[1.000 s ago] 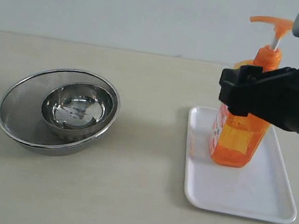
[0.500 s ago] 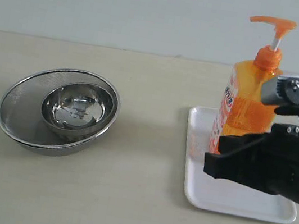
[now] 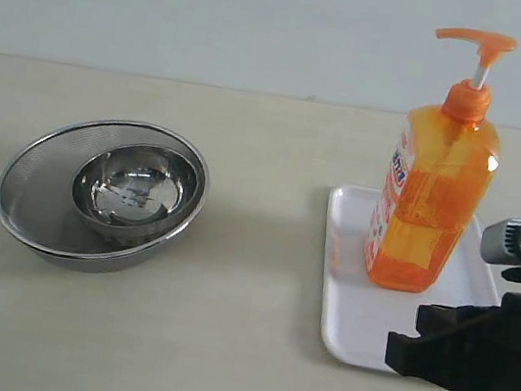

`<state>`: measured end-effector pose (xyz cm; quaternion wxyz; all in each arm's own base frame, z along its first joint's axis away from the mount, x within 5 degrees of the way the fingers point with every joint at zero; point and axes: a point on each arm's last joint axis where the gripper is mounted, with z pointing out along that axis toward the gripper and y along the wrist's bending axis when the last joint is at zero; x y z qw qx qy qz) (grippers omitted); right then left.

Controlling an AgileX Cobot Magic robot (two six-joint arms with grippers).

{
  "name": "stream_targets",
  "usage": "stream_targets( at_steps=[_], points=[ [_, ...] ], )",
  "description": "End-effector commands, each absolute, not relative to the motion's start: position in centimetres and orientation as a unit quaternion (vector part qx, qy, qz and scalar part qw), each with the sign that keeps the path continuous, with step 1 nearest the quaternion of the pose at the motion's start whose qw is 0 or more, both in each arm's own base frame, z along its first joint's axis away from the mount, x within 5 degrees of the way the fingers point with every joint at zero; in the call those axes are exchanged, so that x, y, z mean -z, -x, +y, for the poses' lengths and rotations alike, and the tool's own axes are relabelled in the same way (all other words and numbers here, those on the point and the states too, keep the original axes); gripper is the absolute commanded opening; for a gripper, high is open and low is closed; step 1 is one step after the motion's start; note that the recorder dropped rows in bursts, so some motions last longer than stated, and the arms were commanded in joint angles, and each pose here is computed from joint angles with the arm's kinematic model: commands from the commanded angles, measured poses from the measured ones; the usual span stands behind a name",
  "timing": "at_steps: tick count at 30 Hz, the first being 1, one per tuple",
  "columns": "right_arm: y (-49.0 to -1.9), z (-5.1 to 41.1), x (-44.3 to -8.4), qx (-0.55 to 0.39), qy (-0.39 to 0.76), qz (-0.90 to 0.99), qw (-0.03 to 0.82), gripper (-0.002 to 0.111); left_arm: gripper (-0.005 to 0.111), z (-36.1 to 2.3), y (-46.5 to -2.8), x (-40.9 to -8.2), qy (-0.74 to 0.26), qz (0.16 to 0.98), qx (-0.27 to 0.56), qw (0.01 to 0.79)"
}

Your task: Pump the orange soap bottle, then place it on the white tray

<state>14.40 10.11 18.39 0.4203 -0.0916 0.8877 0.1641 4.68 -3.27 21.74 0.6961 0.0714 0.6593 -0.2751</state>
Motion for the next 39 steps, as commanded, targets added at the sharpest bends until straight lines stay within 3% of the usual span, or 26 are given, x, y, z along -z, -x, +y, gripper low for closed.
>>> stream_targets(
  at_steps=[1, 35, 39],
  points=[
    [-14.33, 10.03, -18.29, -0.168, 0.080, 0.888, 0.420, 0.000, 0.005, -3.65, -4.45, -21.70, -0.085, 0.655, 0.295, 0.690],
    [-14.45, 9.94, -18.38, -0.162, 0.080, 0.886, 0.428, 0.000, 0.005, -3.67, -4.43, -21.70, -0.086, 0.654, 0.296, 0.690],
    [-14.45, 9.94, -18.38, -0.162, 0.080, 0.886, 0.428, 0.000, 0.005, -3.27, -4.68, -21.64, -0.101, 0.655, 0.241, 0.709]
  ],
)
